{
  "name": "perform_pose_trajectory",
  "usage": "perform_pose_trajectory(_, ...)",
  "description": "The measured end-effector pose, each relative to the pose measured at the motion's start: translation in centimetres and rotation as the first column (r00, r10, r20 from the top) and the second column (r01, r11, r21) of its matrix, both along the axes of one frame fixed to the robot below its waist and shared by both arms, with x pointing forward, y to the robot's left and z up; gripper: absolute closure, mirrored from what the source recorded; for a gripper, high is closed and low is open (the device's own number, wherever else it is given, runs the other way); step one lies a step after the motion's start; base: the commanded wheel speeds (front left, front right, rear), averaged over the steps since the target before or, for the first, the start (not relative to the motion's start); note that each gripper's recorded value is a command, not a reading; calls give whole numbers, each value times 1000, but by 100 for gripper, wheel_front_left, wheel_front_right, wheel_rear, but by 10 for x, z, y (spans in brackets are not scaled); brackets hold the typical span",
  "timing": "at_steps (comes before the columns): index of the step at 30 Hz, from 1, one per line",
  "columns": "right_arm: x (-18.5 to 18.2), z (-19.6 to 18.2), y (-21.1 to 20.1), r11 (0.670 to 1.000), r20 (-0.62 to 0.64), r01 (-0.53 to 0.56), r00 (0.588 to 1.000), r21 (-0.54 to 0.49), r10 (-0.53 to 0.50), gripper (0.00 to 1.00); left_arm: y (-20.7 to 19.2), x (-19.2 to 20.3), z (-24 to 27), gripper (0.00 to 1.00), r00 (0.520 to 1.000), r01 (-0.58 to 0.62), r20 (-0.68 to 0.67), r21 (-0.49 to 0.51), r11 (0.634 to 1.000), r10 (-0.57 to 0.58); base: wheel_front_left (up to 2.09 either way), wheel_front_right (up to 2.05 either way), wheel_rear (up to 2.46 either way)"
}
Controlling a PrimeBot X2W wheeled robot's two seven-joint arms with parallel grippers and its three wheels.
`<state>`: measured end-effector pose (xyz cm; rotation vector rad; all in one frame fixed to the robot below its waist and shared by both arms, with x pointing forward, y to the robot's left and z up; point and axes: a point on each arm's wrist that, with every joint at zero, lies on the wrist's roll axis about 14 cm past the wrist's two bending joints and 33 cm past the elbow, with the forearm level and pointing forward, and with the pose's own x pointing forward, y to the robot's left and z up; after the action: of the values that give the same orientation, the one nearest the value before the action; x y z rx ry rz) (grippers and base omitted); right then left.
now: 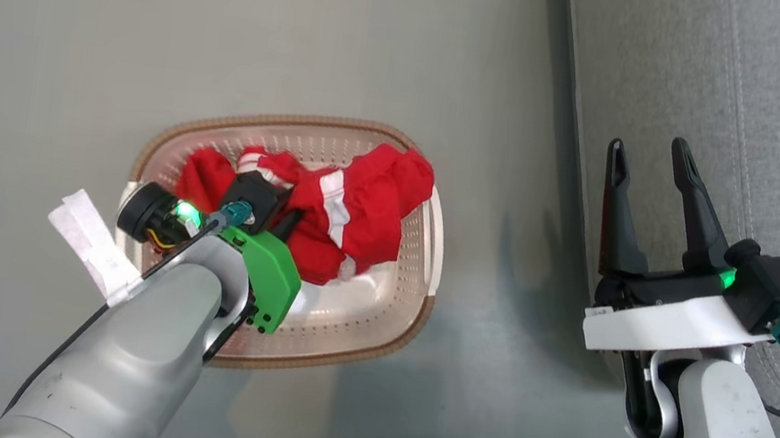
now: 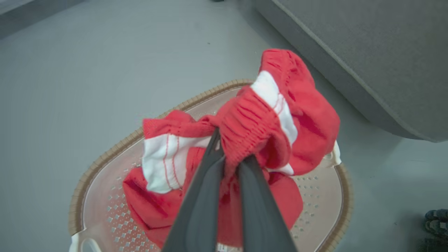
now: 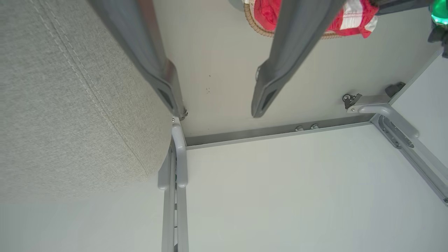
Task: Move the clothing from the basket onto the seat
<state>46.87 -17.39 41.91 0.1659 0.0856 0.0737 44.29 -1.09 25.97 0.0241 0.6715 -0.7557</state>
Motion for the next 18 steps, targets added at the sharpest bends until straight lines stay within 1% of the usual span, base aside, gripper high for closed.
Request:
perform_pose_trajectory(4,-6,16,4,1000,32,-10,999,-6,10,0,-1,18,40,100,994,-59,88,-78,995,66,0,0,0)
perform_pose_trajectory(7,-10,26,6,1000,43,-16,999,-8,16,0,-1,32,77,100,978,-99,165,-150,984,124,0,0,0)
perform_pose_trajectory(9,-14,33,8,1000,55,-22,998,-8,22,0,2,46,112,100,954,-121,246,-213,969,173,0,0,0)
perform_pose_trajectory(12,-18,44,11,1000,71,-29,997,-10,30,0,9,54,155,100,911,-142,337,-290,946,240,0,0,0)
perform_pose_trajectory(14,-21,50,13,999,80,-34,996,-10,35,0,14,54,180,100,881,-146,385,-330,932,275,0,0,0)
perform_pose_trajectory(18,-28,61,16,999,95,-42,995,-10,43,0,23,52,234,100,808,-135,481,-412,901,341,0,0,0)
